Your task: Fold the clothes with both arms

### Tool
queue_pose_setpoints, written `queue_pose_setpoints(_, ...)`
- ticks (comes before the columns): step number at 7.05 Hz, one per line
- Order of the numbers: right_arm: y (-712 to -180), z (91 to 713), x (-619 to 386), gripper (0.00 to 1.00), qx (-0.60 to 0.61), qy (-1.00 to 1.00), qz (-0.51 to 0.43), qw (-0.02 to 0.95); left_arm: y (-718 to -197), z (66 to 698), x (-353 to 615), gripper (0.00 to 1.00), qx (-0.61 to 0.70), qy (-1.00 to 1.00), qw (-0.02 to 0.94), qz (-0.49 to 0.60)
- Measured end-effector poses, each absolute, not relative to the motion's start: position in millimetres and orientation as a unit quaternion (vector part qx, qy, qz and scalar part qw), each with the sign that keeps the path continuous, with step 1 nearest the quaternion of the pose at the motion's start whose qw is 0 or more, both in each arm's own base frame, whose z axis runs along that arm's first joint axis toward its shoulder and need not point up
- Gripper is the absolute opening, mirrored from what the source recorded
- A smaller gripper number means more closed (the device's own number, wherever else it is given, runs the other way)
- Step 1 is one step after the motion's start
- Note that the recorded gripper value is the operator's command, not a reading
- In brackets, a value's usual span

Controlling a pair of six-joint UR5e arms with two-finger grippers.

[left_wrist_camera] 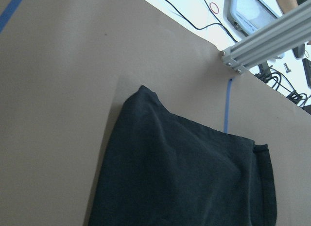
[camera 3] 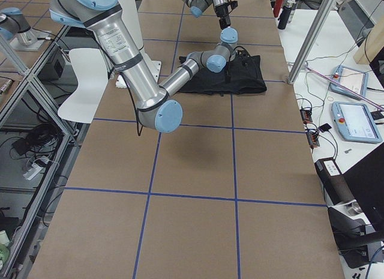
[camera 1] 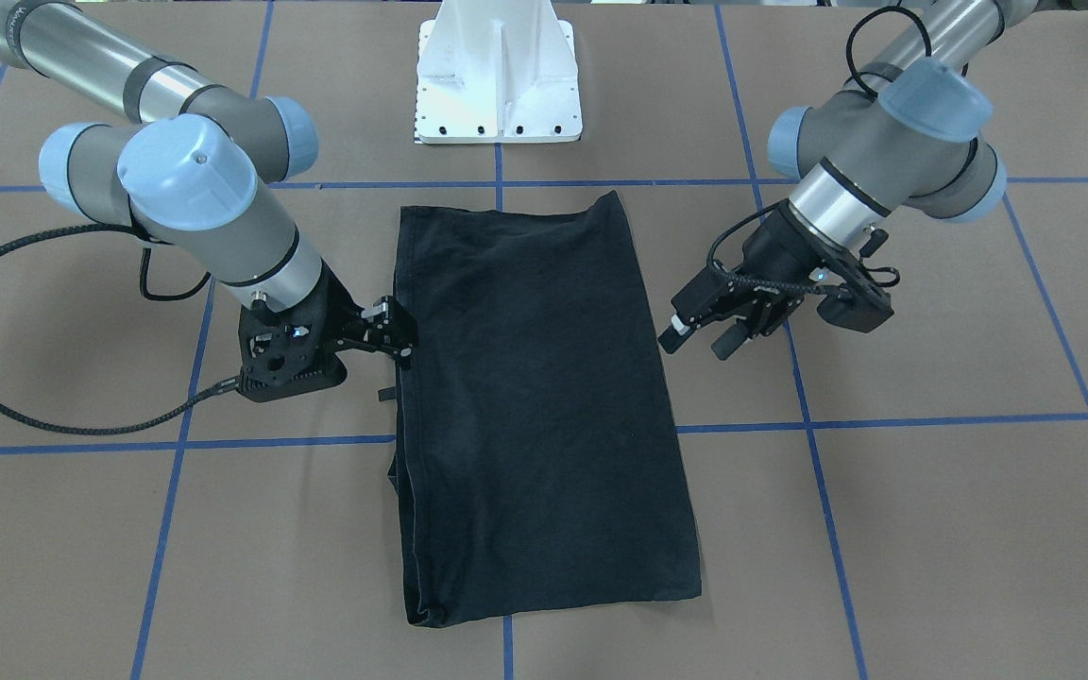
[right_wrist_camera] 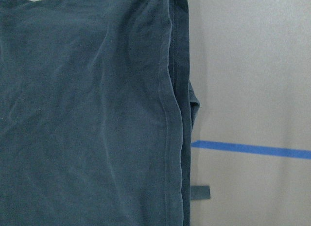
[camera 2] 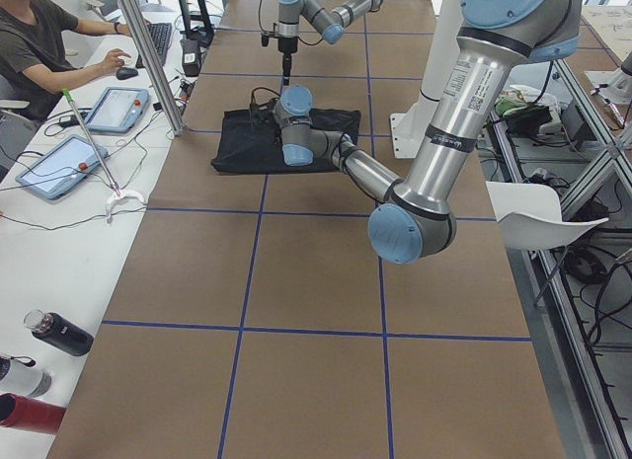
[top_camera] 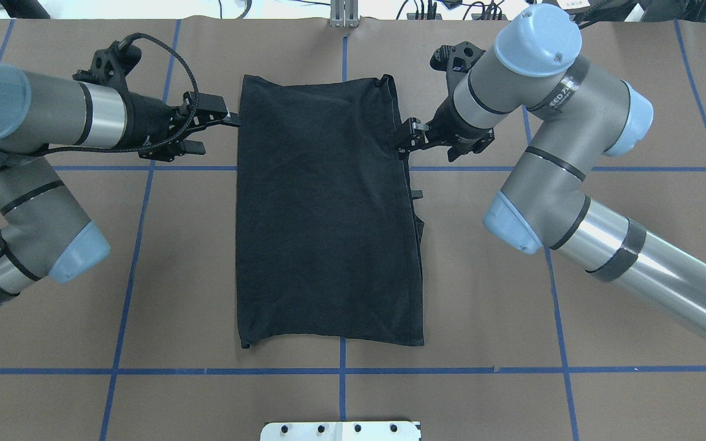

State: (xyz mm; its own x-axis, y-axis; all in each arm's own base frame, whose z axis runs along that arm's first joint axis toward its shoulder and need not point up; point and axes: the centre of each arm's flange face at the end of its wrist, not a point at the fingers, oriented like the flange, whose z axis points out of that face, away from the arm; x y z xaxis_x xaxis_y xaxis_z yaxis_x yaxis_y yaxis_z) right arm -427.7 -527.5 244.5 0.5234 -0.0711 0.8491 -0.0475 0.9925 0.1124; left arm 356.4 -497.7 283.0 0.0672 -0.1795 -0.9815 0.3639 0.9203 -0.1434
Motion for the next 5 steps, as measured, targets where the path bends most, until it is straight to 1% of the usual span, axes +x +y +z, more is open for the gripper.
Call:
queue_pose_setpoints(3, -475, 253, -414, 1.00, 0.046, -0.512, 0.005, 0.858, -409, 278, 385, 1.00, 0.009, 0.675, 0.705, -0.215)
queue_pose_setpoints(5, -446, 276, -419, 1.00, 0.045, -0.554, 0.024, 0.831, -358, 314, 406, 1.00, -0.015, 0.668, 0.707, -0.233)
